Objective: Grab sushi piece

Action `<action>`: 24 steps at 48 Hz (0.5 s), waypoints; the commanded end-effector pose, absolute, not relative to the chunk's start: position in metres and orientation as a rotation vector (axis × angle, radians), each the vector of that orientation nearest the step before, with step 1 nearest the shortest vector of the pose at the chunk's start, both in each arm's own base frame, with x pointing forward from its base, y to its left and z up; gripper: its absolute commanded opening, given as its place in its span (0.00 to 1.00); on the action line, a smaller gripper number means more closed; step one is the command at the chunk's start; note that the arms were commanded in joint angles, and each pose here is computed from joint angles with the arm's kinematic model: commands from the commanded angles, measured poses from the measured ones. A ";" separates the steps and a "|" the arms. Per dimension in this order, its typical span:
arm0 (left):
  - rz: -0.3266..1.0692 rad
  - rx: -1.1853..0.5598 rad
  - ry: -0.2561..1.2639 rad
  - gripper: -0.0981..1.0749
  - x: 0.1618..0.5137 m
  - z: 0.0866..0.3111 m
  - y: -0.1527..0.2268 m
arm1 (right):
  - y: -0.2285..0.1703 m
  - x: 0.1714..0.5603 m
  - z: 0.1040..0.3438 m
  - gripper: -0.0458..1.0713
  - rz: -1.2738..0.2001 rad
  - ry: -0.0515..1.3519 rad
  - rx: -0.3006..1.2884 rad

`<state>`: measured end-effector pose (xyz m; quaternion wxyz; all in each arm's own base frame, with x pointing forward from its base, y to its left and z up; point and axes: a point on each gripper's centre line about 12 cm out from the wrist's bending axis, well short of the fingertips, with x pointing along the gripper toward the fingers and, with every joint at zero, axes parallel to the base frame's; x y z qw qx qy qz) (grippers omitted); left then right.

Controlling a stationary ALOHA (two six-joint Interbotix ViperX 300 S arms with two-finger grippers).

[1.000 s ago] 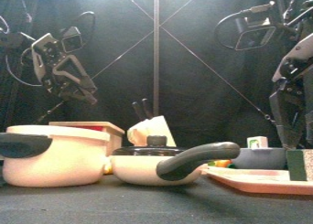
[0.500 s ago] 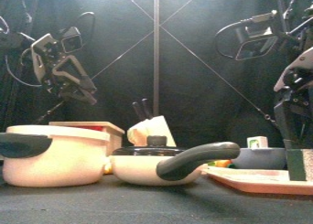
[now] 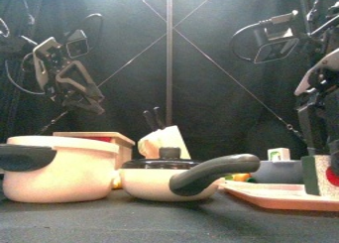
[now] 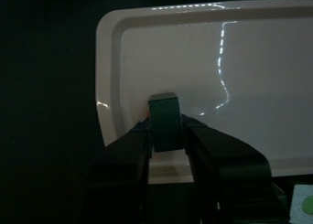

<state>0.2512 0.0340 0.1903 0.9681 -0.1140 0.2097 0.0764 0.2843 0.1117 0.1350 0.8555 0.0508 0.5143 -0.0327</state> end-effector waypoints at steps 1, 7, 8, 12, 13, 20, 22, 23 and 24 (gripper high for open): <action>0.149 -0.230 0.406 0.80 0.254 0.195 0.034 | 0.114 0.287 0.156 0.57 -0.046 1.019 0.134; 0.150 -0.229 0.408 0.80 0.254 0.195 0.034 | 0.113 0.286 0.156 0.57 -0.051 1.022 0.135; 0.150 -0.230 0.407 0.80 0.254 0.195 0.034 | 0.112 0.285 0.156 0.57 -0.053 1.024 0.134; 0.151 -0.231 0.407 0.80 0.254 0.195 0.034 | 0.110 0.284 0.154 0.57 -0.063 1.033 0.129; 0.151 -0.231 0.407 0.80 0.254 0.195 0.034 | 0.110 0.284 0.154 0.57 -0.064 1.034 0.127; 0.151 -0.233 0.407 0.80 0.254 0.195 0.034 | 0.109 0.283 0.154 0.57 -0.070 1.040 0.120; 0.153 -0.236 0.407 0.80 0.254 0.195 0.034 | 0.109 0.282 0.154 0.57 -0.076 1.045 0.119; 0.153 -0.237 0.407 0.80 0.254 0.195 0.034 | 0.109 0.281 0.155 0.57 -0.079 1.046 0.122; 0.153 -0.239 0.406 0.80 0.254 0.195 0.034 | 0.108 0.280 0.156 0.57 -0.084 1.049 0.123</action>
